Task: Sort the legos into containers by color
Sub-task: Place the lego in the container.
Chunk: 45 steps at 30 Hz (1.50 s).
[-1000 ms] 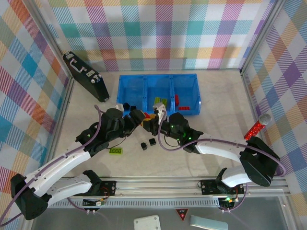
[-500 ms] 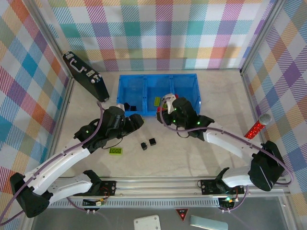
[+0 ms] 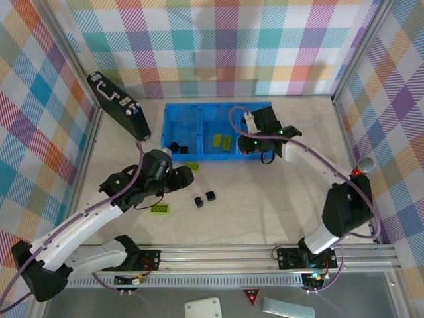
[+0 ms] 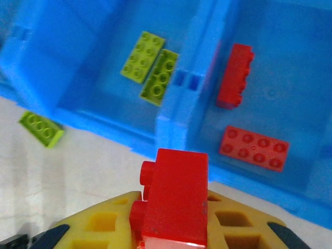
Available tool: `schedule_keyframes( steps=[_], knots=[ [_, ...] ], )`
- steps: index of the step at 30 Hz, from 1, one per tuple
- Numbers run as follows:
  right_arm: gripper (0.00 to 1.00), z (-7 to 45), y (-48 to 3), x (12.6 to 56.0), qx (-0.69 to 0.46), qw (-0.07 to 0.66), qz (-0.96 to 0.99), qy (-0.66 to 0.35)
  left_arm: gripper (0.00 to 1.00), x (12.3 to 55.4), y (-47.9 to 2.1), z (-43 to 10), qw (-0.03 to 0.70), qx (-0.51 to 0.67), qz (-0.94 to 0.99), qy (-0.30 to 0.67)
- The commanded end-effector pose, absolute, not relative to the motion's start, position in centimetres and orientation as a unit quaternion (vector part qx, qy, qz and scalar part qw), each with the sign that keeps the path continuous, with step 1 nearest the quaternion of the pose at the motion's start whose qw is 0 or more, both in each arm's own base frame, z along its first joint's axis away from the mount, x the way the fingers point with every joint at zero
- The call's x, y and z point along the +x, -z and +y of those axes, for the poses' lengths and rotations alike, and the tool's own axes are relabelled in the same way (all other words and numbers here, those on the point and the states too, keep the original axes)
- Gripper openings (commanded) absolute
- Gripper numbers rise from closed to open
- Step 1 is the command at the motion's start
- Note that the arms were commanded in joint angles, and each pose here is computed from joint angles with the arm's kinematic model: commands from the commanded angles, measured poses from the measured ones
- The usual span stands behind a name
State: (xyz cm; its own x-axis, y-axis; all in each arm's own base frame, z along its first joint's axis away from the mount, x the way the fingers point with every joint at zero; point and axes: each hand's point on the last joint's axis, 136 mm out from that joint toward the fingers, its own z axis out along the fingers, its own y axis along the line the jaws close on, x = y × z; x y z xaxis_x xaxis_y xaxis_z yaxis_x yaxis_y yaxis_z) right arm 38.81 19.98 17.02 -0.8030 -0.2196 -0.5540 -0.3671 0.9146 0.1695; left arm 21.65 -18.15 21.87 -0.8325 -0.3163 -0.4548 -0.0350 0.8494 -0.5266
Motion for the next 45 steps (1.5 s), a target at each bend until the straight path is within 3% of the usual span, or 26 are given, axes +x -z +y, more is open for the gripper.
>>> schedule_keyframes(
  steps=[1, 11, 23, 39, 45],
  knots=[
    [0.24, 18.5, -16.4, 39.4, -0.160, 0.230, 0.952, -0.122, 0.73, 20.9, -21.5, -16.9, 0.275, -0.092, 0.926, 0.244],
    [0.25, 15.9, -14.4, 45.5, -0.081, 0.172, 0.974, -0.125, 0.73, 20.0, -22.1, -15.5, 0.283, -0.100, 0.924, 0.238],
    [0.27, 16.3, -10.3, 49.9, -0.078, 0.130, 0.978, -0.146, 0.73, 19.2, -22.3, -14.1, 0.291, -0.117, 0.922, 0.228],
    [0.28, 16.9, -6.0, 50.7, -0.052, 0.094, 0.982, -0.156, 0.73, 18.8, -22.5, -13.1, 0.298, -0.128, 0.920, 0.223],
    [0.34, 17.2, -5.8, 50.8, -0.049, 0.092, 0.981, -0.163, 0.73, 18.9, -22.5, -13.3, 0.297, -0.129, 0.919, 0.225]
  ],
)
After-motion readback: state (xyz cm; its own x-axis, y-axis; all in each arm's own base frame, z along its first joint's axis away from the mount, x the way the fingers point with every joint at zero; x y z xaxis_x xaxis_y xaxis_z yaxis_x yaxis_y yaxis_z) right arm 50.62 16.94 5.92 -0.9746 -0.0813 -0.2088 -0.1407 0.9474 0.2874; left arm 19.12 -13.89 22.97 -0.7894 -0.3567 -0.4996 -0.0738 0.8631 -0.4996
